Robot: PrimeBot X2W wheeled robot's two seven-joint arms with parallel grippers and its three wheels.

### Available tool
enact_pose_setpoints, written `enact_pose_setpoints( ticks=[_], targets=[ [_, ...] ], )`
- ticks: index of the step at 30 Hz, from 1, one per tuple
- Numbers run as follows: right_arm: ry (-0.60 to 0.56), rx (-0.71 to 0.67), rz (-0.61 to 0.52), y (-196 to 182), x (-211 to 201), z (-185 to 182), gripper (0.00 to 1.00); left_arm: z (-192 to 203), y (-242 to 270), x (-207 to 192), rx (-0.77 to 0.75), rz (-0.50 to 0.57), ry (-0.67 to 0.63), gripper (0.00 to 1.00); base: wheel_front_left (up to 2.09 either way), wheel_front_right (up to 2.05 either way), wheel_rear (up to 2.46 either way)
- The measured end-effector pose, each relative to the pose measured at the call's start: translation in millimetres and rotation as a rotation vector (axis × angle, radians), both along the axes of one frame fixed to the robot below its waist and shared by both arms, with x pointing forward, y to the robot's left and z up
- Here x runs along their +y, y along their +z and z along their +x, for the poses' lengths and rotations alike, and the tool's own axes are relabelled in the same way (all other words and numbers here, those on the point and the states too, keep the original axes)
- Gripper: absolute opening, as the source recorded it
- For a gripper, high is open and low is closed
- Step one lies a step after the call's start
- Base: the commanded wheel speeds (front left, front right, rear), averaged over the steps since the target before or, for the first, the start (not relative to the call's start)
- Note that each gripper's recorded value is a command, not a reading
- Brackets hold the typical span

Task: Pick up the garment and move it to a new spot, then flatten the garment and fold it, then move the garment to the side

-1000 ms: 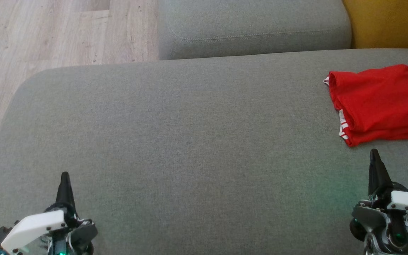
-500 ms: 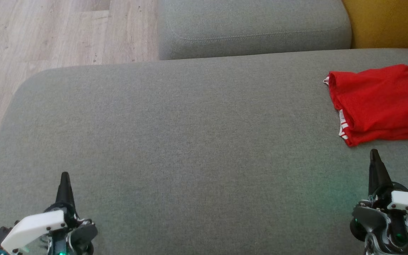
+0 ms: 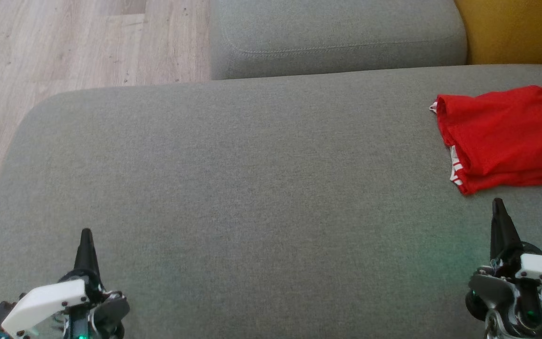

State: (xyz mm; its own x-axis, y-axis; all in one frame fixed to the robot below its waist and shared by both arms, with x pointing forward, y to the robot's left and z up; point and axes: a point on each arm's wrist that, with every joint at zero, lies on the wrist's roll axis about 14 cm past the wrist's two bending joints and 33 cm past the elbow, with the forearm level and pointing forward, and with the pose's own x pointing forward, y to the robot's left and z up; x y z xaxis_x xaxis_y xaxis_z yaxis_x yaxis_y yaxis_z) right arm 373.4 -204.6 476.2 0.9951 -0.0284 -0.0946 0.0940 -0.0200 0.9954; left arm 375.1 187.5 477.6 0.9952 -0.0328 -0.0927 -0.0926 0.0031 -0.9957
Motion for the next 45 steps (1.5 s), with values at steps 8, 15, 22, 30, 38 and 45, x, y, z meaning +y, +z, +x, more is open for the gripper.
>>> enact_pose_setpoints(
  ticks=[8,15,22,30,38,45],
  targets=[
    [-0.002,0.000,0.000,0.0,-0.5,0.0,0.00,0.0,0.0,0.0,0.000,0.000,0.000,0.00,0.00,0.00,0.00],
    [-0.003,0.000,0.000,0.0,-1.0,-0.1,0.00,0.0,0.0,0.0,0.000,0.000,0.000,0.00,0.00,0.00,0.00],
    [-0.003,0.000,0.001,0.0,-1.1,-0.1,0.00,0.0,0.0,0.0,0.000,0.000,0.000,0.00,0.00,0.00,0.00],
    [-0.005,0.000,0.001,0.1,-1.8,-0.2,0.00,0.0,0.0,0.0,0.000,0.000,0.000,0.00,0.00,0.00,0.00],
    [0.000,0.000,0.000,0.1,-1.5,-0.2,0.00,0.0,0.0,0.0,0.000,0.000,0.000,0.00,0.00,0.00,0.00],
    [-0.001,0.000,-0.001,0.1,-1.9,-0.2,0.00,0.0,0.0,0.0,0.000,0.000,0.000,0.00,0.00,0.00,0.00]
  ],
)
